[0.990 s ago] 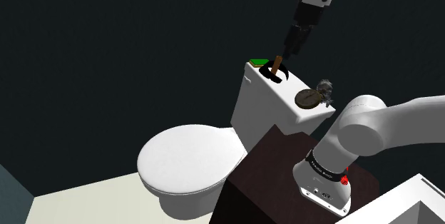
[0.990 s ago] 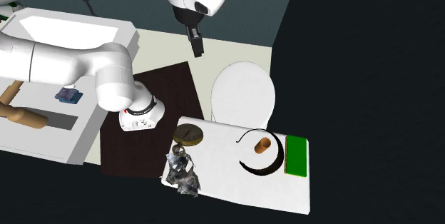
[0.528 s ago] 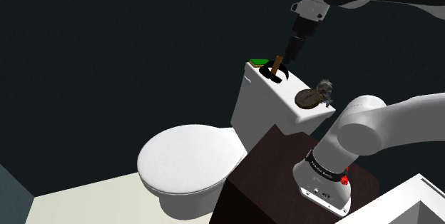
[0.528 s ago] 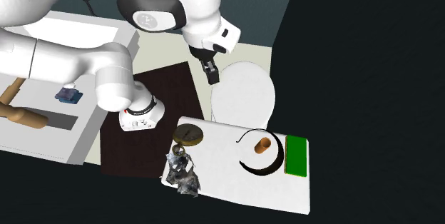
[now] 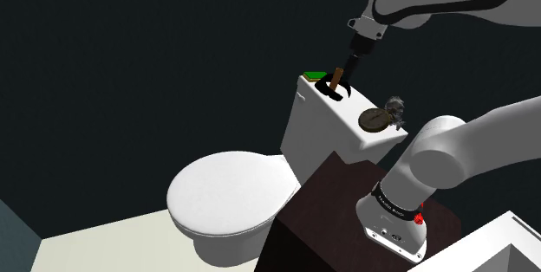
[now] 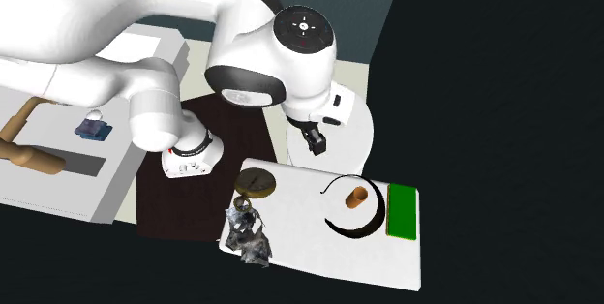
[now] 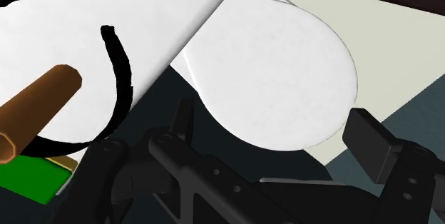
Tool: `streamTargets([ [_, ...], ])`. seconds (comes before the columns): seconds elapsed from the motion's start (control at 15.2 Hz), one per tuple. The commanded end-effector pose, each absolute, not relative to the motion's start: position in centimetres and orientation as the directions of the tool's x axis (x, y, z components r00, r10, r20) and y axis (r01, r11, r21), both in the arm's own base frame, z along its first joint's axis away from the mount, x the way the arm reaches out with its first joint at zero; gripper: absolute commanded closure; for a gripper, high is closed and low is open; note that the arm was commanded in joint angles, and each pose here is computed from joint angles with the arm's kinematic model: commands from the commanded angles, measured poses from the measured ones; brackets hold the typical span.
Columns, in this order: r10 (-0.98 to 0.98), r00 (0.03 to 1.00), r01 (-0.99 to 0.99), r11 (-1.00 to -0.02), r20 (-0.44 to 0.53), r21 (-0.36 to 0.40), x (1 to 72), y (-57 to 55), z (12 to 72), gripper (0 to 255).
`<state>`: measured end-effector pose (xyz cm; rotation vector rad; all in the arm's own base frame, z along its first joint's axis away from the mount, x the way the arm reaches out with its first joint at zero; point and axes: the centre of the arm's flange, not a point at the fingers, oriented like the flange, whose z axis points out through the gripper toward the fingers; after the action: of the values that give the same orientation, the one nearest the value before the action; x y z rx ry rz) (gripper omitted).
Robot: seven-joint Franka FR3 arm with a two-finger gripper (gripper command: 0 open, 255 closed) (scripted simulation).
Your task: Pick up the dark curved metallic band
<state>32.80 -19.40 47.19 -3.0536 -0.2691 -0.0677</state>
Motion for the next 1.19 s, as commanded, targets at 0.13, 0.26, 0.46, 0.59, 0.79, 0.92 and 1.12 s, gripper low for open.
streamTargets([
  [0.13,0.222,0.972,0.227,-0.971,0.072,-0.073,34.1,-23.6,43.9,0],
  [0.26,0.244,0.966,0.25,-0.965,0.083,-0.075,35.0,-25.7,42.4,0],
  [0.46,0.278,0.955,0.286,-0.955,0.098,-0.077,36.4,-28.7,40.2,0],
  [0.59,0.3,0.948,0.309,-0.948,0.109,-0.078,37.5,-30.7,38.7,0],
  [0.79,0.303,0.947,0.312,-0.947,0.11,-0.078,37.6,-30.9,37.5,0],
  [0.92,0.303,0.947,0.312,-0.947,0.11,-0.078,37.6,-30.9,36.4,0],
  [1.12,0.303,0.947,0.312,-0.947,0.11,-0.078,37.6,-30.9,34.6,0],
])
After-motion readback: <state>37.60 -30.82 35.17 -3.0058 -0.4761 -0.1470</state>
